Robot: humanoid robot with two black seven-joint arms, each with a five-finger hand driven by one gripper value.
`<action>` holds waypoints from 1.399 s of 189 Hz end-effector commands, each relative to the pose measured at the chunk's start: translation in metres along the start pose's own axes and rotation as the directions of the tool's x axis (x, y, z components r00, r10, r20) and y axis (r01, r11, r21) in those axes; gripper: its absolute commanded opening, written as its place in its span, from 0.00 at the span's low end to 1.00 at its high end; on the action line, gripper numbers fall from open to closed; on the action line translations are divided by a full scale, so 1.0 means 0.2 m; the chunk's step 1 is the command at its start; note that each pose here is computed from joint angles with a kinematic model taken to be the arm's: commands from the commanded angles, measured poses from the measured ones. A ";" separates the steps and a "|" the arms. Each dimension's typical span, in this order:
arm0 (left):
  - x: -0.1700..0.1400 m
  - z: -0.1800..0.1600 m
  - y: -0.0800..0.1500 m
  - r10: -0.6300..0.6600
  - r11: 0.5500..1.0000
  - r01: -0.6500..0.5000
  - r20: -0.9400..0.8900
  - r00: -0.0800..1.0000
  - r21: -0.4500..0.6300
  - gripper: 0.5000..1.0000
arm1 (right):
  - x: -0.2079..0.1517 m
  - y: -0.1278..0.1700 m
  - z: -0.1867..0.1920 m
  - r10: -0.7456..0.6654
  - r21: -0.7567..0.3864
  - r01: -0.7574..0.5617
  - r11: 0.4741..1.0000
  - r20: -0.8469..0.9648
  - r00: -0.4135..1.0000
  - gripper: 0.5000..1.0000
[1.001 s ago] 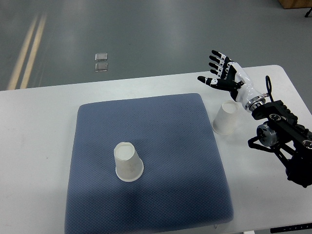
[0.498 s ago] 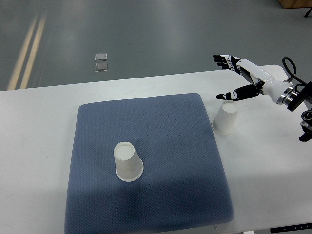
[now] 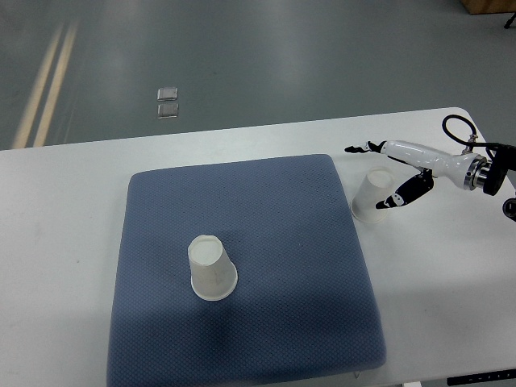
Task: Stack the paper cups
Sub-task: 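Close the right hand fingers around the white paper cup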
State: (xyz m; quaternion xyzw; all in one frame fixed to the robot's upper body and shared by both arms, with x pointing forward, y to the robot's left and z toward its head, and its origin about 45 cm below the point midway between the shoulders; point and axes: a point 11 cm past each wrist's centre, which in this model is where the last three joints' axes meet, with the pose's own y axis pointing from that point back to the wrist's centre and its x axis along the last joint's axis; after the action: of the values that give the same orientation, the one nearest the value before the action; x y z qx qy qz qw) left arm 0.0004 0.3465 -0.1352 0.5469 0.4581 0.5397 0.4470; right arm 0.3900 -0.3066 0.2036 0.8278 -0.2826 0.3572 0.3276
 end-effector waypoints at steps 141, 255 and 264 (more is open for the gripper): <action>0.00 0.00 0.00 0.000 1.000 0.000 0.000 1.000 0.000 1.00 | -0.02 -0.03 0.22 -0.053 -0.159 0.029 0.987 -0.149 0.987 0.66; 0.00 0.00 0.00 -0.001 1.000 0.001 0.000 1.000 0.000 1.00 | 0.02 -0.06 0.19 -0.038 -0.143 0.015 0.990 -0.158 0.987 0.36; 0.00 0.00 0.00 0.000 1.000 0.000 0.000 1.000 0.000 1.00 | 0.02 -0.06 0.20 -0.040 -0.144 0.016 0.989 -0.159 0.986 0.30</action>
State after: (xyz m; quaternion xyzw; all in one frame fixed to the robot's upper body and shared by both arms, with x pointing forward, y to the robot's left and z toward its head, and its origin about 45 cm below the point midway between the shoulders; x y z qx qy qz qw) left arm 0.0004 0.3465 -0.1352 0.5468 0.4580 0.5398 0.4470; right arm 0.4170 -0.3296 0.1819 0.7741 -0.2694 0.3968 0.4133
